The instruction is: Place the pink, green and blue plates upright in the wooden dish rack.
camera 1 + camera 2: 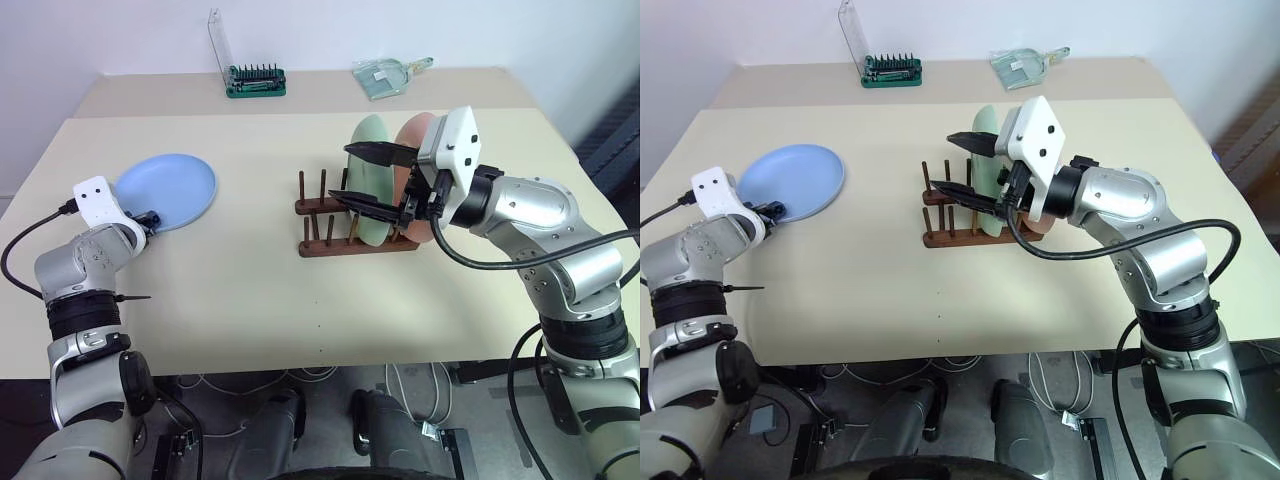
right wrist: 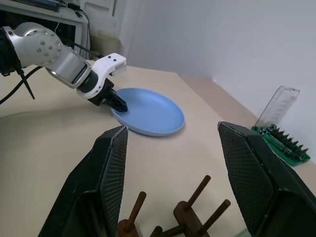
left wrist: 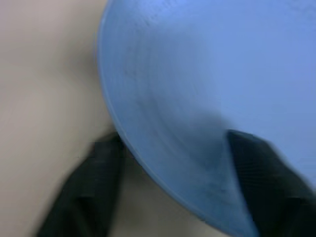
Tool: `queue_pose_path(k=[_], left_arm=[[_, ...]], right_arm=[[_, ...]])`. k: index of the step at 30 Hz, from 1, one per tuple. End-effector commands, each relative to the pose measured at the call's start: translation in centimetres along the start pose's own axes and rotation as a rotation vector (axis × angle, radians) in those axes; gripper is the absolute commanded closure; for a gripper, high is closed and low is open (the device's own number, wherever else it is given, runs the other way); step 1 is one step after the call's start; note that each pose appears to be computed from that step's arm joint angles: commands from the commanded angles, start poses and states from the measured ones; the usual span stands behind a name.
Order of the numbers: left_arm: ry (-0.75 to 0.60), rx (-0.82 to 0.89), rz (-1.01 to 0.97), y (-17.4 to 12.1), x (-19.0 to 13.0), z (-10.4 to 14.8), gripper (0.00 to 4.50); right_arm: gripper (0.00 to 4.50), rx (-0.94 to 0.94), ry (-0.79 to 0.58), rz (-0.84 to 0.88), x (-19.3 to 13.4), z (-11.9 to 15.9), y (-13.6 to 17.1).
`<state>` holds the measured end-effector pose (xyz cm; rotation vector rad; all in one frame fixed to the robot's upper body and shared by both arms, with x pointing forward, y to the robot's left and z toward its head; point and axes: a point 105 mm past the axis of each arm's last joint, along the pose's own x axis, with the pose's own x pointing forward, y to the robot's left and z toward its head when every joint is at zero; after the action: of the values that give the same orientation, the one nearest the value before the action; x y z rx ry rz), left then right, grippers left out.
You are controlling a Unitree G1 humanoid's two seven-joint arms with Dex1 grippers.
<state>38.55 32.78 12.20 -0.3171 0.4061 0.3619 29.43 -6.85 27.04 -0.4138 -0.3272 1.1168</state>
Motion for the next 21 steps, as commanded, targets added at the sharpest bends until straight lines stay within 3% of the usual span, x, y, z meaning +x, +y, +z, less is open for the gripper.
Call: queue_pose_path(k=[1,3,5,7,11,13,17,21], left_arm=[[-0.049,-0.045,0.019,0.4,-0.3,1.4,3.49],[-0.062,-0.055,0.027,0.5,-0.4,1.5,4.46],[-0.083,-0.067,0.013,0.3,-0.6,1.7,4.46],[-0.202,-0.078,-0.07,-1.4,-1.6,3.5,4.46],[-0.631,0.011,-0.225,-6.3,-7.6,9.7,4.46],[-0.768,0.053,-0.282,-8.5,-10.5,11.2,4.46],[-0.893,0.107,-0.403,-12.3,-14.4,12.0,4.46],[-0.908,0.152,-0.458,-14.7,-16.1,11.4,4.46]], right_arm=[[1.53,-0.04,-0.027,-0.022,-0.2,1.0,0.0],[1.53,-0.044,-0.024,-0.027,-0.2,1.0,0.0],[1.53,-0.048,-0.021,-0.032,-0.2,1.0,-0.1],[1.53,-0.058,-0.016,-0.042,-0.2,0.9,-0.3],[1.53,-0.179,0.05,-0.056,0.4,0.0,-0.5],[1.53,-0.268,0.075,-0.06,0.8,-0.2,-0.6],[1.53,-0.417,0.051,-0.075,2.1,0.5,-0.9],[1.53,-0.579,0.047,-0.096,3.4,0.9,-1.1]])
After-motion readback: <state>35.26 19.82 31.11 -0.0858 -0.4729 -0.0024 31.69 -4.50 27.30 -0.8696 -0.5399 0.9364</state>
